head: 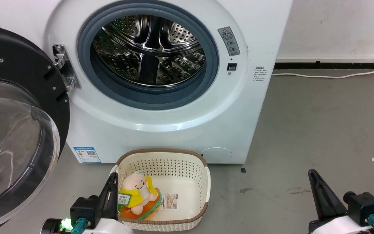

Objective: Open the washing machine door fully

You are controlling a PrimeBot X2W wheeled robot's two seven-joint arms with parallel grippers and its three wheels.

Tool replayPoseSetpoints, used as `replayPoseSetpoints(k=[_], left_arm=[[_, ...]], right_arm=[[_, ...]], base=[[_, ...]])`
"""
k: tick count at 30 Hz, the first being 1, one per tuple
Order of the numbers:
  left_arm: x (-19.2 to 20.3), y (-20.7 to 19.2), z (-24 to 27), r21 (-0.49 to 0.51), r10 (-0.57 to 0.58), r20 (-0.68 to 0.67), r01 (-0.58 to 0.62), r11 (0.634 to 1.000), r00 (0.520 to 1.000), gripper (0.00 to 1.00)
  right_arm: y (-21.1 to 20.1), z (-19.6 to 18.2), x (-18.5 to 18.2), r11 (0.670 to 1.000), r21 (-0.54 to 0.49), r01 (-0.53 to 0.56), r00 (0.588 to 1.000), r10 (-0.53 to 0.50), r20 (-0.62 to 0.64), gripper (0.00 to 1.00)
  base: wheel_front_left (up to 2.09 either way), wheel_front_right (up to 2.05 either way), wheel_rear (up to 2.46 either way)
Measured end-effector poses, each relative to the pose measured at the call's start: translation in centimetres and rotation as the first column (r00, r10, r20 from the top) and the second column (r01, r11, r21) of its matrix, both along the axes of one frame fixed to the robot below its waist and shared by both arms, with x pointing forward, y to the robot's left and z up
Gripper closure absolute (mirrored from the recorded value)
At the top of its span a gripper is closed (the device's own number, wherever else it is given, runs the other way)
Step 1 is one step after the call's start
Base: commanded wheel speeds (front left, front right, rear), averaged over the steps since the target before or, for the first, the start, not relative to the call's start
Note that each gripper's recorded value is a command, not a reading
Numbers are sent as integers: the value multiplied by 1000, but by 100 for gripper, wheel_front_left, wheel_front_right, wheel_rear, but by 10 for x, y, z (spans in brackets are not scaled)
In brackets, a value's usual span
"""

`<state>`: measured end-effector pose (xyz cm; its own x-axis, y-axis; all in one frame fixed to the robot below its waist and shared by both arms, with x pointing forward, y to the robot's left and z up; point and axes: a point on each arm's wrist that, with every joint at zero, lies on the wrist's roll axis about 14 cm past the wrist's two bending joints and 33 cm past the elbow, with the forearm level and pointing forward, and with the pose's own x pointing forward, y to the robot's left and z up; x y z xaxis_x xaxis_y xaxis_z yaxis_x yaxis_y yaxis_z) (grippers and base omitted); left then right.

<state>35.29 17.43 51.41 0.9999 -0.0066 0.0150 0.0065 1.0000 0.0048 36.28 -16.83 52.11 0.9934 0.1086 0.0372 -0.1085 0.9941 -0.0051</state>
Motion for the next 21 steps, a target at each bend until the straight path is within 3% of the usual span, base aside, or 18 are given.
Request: replayPoseSetpoints(k=[21], left_arm=[[8, 1, 4, 19, 3, -11, -2, 1000, 1000, 100]], right_arm=[[3, 0, 2, 1000, -20, -9, 1000, 8, -23, 100]], base=[[0, 0, 0]])
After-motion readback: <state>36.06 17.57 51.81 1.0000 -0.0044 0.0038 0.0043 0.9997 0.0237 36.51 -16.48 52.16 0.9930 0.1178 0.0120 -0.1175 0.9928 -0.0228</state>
